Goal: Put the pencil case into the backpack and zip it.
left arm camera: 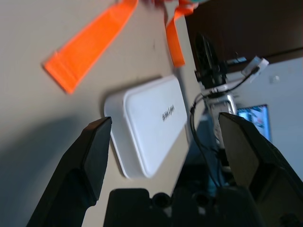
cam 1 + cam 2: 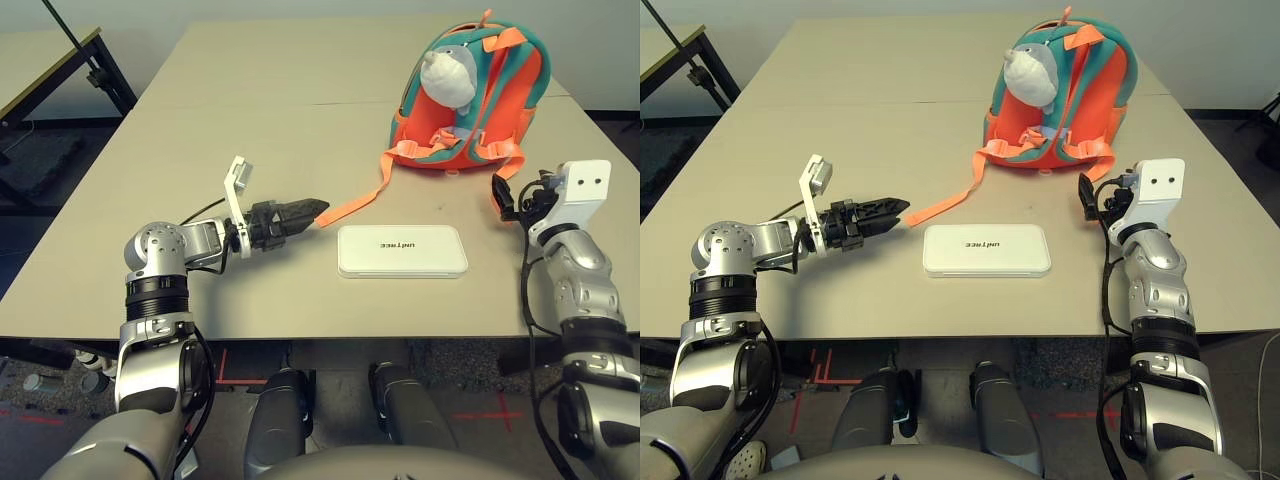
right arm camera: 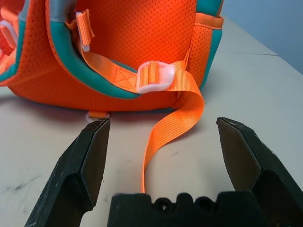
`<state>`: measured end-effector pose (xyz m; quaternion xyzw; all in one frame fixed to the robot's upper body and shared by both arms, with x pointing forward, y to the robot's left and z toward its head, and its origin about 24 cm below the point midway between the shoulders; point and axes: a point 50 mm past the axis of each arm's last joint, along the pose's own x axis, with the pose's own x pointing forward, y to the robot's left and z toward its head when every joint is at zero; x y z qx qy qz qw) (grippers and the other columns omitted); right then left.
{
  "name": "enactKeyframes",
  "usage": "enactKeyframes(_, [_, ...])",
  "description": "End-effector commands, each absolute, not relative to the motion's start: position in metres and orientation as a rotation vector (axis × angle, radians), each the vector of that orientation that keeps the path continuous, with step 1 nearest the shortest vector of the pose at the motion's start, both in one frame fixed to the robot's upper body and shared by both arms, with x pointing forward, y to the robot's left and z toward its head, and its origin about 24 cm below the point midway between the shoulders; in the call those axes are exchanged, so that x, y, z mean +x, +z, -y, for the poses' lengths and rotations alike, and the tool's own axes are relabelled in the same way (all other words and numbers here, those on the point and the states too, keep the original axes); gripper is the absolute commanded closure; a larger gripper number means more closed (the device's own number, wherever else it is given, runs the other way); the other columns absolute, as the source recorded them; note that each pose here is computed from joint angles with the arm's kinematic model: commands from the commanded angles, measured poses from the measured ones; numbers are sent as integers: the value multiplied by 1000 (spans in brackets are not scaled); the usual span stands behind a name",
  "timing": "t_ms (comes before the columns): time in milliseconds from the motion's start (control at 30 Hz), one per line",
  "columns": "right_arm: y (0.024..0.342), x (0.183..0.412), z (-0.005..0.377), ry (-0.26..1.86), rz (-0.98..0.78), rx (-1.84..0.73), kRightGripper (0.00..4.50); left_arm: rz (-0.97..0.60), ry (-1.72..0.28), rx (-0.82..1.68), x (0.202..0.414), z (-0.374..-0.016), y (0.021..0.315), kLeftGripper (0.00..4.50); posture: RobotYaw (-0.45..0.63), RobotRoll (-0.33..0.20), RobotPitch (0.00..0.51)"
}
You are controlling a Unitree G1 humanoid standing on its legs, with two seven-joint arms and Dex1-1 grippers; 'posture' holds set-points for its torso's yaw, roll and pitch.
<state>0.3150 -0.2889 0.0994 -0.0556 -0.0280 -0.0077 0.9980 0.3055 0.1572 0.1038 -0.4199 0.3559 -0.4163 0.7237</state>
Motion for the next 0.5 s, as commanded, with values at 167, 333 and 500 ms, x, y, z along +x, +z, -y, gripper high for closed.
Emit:
enactKeyframes(167, [98,311,290,-20,40,-126,56,-893,-947,-877,307,-145,94,0,-247,0,94])
enactKeyframes(333, [98,310,289,-17,36,-126,56,-932,-937,-846,309,-141,88,0,-248,0,95])
enactKeyframes(500, [97,309,289,-15,31,-127,56,-942,-892,-843,312,-143,82,0,-251,0,98])
